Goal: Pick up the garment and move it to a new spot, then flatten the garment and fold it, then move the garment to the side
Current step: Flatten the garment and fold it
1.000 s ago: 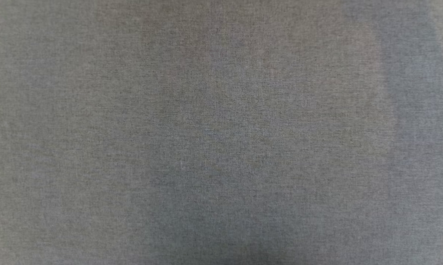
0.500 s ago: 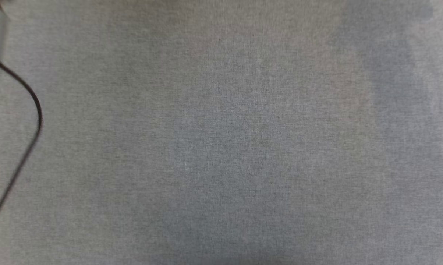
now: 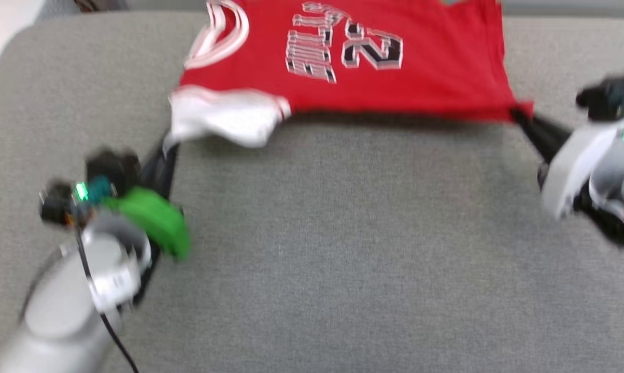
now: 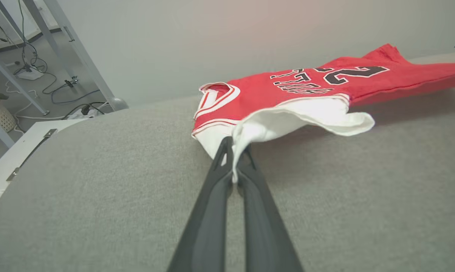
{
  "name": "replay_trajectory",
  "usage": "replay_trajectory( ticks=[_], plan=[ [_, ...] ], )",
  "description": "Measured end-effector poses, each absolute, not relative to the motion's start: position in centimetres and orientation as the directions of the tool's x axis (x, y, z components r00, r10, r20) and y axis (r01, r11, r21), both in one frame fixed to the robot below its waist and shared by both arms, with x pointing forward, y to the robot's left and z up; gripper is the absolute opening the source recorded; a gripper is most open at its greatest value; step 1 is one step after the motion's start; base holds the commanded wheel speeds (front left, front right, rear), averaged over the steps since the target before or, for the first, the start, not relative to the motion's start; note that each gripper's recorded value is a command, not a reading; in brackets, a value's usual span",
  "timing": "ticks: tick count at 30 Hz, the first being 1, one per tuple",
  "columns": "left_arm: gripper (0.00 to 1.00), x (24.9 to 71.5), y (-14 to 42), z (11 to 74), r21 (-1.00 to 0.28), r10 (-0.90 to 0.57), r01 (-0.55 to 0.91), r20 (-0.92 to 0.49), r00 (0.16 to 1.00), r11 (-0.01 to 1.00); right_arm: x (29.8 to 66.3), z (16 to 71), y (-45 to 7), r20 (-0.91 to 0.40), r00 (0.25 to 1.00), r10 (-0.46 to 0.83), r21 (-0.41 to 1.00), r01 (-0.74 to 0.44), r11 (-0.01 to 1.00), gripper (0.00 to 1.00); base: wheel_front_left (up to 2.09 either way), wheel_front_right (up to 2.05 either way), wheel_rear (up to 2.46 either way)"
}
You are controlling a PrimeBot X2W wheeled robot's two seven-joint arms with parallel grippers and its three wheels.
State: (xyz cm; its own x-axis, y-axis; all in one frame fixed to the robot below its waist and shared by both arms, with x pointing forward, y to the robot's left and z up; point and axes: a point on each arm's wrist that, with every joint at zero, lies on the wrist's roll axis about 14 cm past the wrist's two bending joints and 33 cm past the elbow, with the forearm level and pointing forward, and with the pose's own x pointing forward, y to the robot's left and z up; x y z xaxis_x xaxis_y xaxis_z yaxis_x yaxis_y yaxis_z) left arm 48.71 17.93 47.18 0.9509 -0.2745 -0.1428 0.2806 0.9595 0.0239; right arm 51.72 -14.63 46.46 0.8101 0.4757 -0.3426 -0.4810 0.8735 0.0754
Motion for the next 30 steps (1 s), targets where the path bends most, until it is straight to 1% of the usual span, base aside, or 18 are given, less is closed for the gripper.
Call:
replay_trajectory(
  ticks=[2, 9, 13, 19, 22, 25, 28, 30],
  plan=[
    [0.0, 45.5, 17.9, 45.6, 0.004, -0.27, 0.276, -0.194, 0.943, 0.961, 49.1, 45.3, -15.1, -0.376, 0.793, 0.479, 0.099, -0.479, 0.872, 0.0, 0.0, 0.0, 0.0],
    [0.0, 36.8, 19.0, 43.2, -0.096, -0.187, 0.166, -0.294, 0.937, 0.981, 41.6, 42.9, -16.4, -0.438, 0.76, 0.479, 0.183, -0.446, 0.876, 0.0, 0.0, 0.0, 0.0],
    [0.0, 33.0, 19.0, 42.4, -0.136, -0.156, 0.116, -0.332, 0.93, 0.984, 37.6, 41.7, -17.1, -0.473, 0.742, 0.475, 0.225, -0.42, 0.879, 0.0, 0.0, 0.0, 0.0],
    [0.0, 27.9, 18.1, 41.2, -0.202, -0.15, 0.071, -0.409, 0.9, 0.977, 33.1, 40.9, -18.0, -0.504, 0.723, 0.473, 0.267, -0.39, 0.881, 0.0, 0.0, 0.0, 0.0],
    [0.0, 26.4, 17.7, 41.0, -0.23, -0.155, 0.057, -0.431, 0.889, 0.971, 31.3, 40.6, -18.1, -0.521, 0.708, 0.478, 0.289, -0.38, 0.879, 0.0, 0.0, 0.0, 0.0],
    [0.0, 26.0, 17.9, 41.2, -0.22, -0.146, 0.051, -0.441, 0.886, 0.974, 30.6, 40.7, -18.2, -0.533, 0.698, 0.479, 0.307, -0.369, 0.877, 0.0, 0.0, 0.0, 0.0],
    [0.0, 26.6, 17.8, 41.8, -0.206, -0.156, 0.074, -0.419, 0.895, 0.976, 30.8, 41.0, -18.1, -0.533, 0.696, 0.481, 0.314, -0.366, 0.876, 0.0, 0.0, 0.0, 0.0],
    [0.0, 27.9, 17.7, 42.9, -0.177, -0.167, 0.106, -0.38, 0.91, 0.978, 31.3, 41.5, -17.6, -0.523, 0.698, 0.489, 0.313, -0.376, 0.872, 0.0, 0.0, 0.0, 0.0]
  ],
)
